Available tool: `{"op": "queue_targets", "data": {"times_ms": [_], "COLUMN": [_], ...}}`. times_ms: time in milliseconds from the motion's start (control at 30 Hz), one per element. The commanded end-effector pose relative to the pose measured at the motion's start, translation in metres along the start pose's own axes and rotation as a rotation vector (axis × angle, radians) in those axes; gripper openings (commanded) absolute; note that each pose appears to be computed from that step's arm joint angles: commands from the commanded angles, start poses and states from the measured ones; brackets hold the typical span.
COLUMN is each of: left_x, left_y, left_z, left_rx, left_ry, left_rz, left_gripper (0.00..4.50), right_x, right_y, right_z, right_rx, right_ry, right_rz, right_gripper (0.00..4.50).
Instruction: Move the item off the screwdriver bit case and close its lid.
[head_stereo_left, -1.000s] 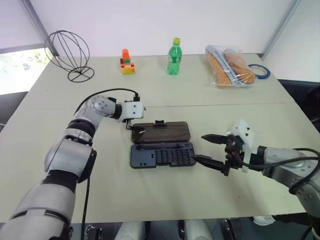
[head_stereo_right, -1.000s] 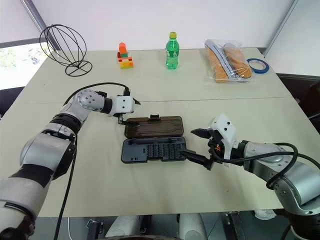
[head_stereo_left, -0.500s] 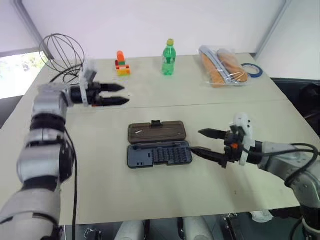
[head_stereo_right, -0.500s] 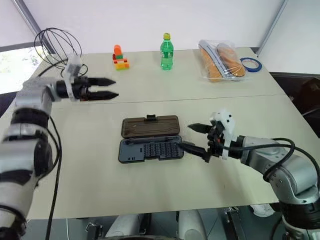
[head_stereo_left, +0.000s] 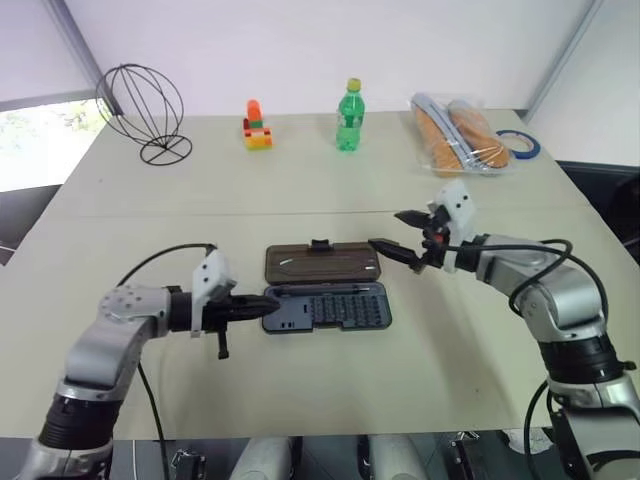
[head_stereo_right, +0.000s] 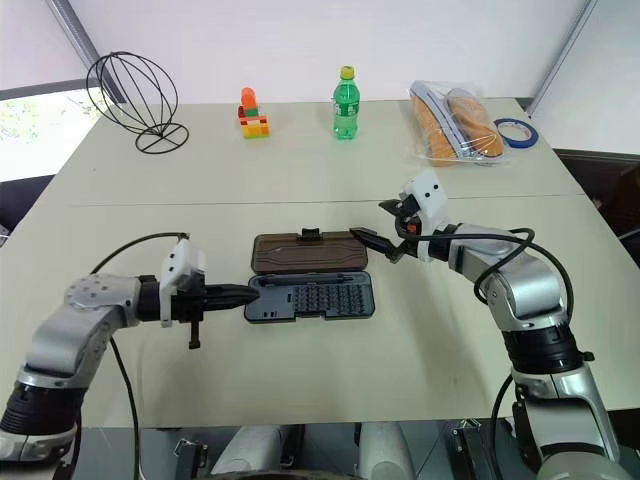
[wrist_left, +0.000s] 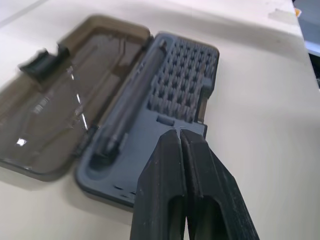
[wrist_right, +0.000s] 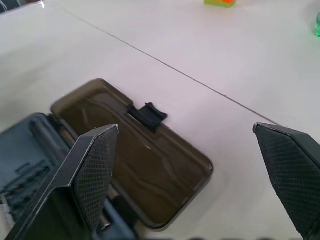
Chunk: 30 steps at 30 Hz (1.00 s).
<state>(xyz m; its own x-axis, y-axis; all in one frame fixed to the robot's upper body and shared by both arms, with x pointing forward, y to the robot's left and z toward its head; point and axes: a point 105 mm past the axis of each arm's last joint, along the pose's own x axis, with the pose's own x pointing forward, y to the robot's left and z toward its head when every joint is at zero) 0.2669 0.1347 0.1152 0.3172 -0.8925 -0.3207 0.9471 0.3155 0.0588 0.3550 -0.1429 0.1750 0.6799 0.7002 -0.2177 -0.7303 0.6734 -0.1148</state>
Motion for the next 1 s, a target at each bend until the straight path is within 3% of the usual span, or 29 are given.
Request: {"op": "queue_targets", "data": {"times_ms": [33,100,200,467,733,833,933,1000], "left_x": [0.002,0.006,0.010,0.017,0.018,0.020,0.021,0.021], "left_y": [0.001,0.005,0.009,0.003,-0.002,-0.003,-0.003,-0.002], "left_z": [-0.009,-0.023,-0.035,-0.039,-0.046,-0.049,-0.057,-0.061], "left_rx": [0.030,0.048,0.099,0.058,0.034,0.021,0.001,-0.011], "left_ry": [0.037,0.095,0.150,0.147,0.132,0.118,0.109,0.105], "left_rz": [0.014,0.029,0.028,0.040,0.079,0.093,0.103,0.112], "left_gripper": [0.10,0.10,0.10,0.10,0.10,0.10,0.00,0.00], "right_x": [0.005,0.015,0.032,0.069,0.087,0.090,0.091,0.089], "right_y": [0.000,-0.006,-0.025,-0.029,-0.017,-0.005,0.006,0.009], "right_z": [0.013,0.011,-0.013,-0.032,-0.047,-0.055,-0.063,-0.069], "right_rx": [-0.065,-0.089,-0.127,-0.194,-0.197,-0.100,-0.005,-0.026], "right_ry": [-0.034,-0.007,0.164,0.387,0.470,0.482,0.495,0.527], "right_rz": [0.018,0.008,-0.040,0.066,0.183,0.257,0.325,0.355], "right_gripper": [4.50,4.50,4.50,4.50,4.50,4.50,3.77,2.72]}}
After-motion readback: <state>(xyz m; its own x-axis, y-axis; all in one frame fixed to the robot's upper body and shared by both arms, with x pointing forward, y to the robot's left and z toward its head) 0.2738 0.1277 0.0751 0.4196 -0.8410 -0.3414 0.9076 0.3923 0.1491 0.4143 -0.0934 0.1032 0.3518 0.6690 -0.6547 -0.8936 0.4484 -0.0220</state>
